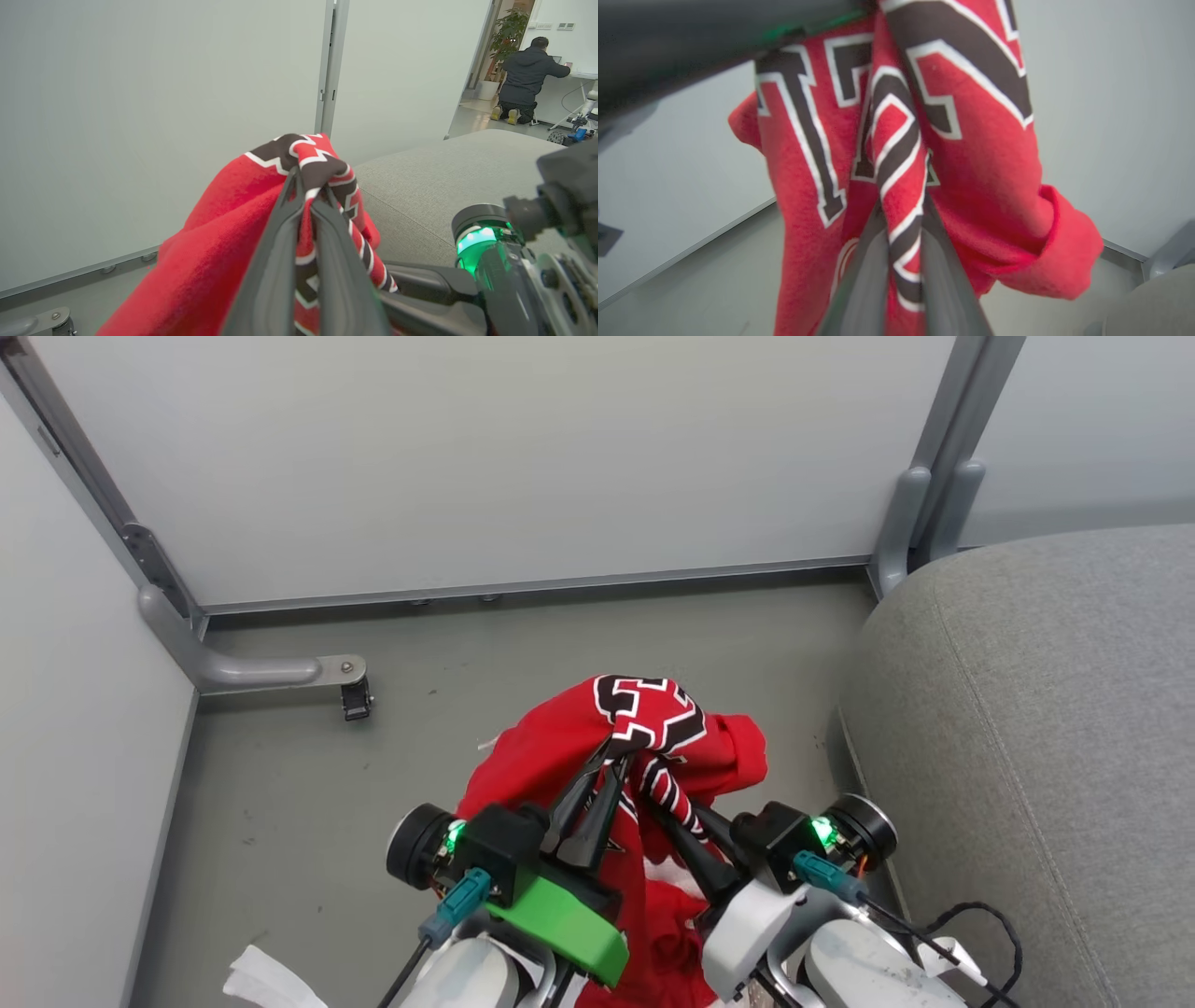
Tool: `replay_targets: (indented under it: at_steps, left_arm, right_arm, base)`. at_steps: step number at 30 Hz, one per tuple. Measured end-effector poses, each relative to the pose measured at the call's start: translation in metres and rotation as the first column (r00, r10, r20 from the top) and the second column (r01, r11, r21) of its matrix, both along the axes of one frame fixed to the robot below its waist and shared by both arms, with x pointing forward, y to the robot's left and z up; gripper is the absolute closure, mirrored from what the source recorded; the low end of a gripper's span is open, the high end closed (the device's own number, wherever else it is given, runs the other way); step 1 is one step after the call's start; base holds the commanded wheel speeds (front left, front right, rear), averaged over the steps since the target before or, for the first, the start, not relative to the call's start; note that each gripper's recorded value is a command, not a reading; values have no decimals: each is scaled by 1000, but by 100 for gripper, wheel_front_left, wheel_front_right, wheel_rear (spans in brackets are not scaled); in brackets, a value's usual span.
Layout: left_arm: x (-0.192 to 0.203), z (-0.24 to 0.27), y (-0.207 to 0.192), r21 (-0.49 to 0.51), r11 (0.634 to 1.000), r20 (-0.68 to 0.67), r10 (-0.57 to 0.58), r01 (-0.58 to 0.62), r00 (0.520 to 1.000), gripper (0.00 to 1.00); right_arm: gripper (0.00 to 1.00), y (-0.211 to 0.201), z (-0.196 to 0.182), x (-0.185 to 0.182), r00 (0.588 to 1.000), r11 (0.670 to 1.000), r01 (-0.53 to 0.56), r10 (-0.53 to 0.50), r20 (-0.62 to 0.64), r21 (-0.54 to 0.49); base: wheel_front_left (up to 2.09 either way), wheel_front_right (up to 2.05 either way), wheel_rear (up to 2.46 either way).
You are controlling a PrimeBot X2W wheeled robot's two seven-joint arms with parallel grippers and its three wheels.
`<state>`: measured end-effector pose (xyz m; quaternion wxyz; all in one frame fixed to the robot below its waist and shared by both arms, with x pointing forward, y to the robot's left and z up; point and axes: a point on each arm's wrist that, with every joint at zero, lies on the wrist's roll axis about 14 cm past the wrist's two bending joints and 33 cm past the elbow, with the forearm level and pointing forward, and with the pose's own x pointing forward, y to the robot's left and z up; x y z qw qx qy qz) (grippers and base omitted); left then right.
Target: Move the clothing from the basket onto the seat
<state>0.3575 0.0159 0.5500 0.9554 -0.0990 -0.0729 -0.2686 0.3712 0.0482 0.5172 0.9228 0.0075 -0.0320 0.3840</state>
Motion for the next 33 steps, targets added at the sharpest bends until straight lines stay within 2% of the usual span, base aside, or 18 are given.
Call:
replay_targets:
  at_steps: [3,4,6,7,13,20,27,33]
  left_arm:
    - [1,0,-5,-1,1000,0,-13,13,1000,100]
    - [2,0,-7,-1,1000,-1,-19,19,1000,91]
    - [3,0,-10,-5,1000,-4,-29,29,1000,20]
    - [5,0,-11,-6,1000,-5,-30,30,1000,0]
    - [11,-4,-31,6,997,-9,-83,83,997,0]
    - [14,-10,-71,2,980,-25,-198,198,980,0]
    - [9,-19,-122,16,939,-39,-342,343,939,0]
    - [-6,-21,-172,35,863,-26,-503,504,864,0]
  right_arm:
    - [100,-10,6,4,999,999,36,-36,10,19]
    - [100,-14,8,5,999,999,49,-49,15,25]
    - [100,-24,9,7,997,996,80,-81,15,35]
    - [100,-30,9,8,995,994,100,-101,11,38]
    - [100,-67,13,11,977,976,211,-212,18,58]
    - [100,-127,10,7,922,921,385,-386,6,65]
    - [100,-194,7,-11,822,819,569,-569,-14,71]
    - [100,-261,17,-27,687,685,724,-727,6,87]
  base:
    - [0,0,0]
    - [0,0,0]
    - [0,0,0]
    - [0,0,0]
    - [0,0,0]
    - [0,0,0]
    - [0,0,0]
    - [0,0,0]
